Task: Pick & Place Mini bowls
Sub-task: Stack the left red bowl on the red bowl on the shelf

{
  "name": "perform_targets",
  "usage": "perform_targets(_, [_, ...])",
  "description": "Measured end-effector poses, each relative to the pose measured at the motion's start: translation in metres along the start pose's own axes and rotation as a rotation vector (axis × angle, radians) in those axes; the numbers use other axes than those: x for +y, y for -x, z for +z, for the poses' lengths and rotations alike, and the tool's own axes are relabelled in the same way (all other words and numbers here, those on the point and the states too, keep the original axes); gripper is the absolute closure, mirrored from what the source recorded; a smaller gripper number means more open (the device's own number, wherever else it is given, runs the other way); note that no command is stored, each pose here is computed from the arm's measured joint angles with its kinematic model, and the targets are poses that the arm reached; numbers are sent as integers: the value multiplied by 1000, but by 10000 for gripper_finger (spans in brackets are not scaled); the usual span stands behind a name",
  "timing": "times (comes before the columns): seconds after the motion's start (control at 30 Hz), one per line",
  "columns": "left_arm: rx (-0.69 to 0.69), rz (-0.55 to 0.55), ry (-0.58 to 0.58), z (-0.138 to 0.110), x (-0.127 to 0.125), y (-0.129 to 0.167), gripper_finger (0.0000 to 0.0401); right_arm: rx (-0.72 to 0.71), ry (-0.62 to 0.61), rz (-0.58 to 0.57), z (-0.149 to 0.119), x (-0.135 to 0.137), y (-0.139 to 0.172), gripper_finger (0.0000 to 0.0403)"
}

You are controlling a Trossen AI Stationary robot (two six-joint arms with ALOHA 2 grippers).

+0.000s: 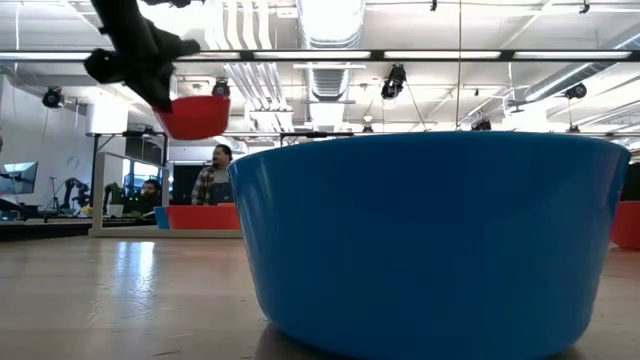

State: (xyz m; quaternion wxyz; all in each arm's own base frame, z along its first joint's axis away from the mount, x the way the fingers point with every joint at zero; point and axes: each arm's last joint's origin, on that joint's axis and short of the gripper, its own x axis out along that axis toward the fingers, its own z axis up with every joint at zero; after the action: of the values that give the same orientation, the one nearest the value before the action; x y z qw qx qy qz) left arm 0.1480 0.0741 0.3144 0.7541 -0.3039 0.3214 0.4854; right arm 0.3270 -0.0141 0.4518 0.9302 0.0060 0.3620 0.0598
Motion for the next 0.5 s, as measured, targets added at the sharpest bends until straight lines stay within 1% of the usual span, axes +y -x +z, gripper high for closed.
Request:
perform_targets(0.13, [46,37,-28,12,-2,-18,401,0,0,0,0,0,0,339])
perform_targets(0.5, [180,165,-258,44,-17,-70,401,-7,8,-1,1,0,0,339])
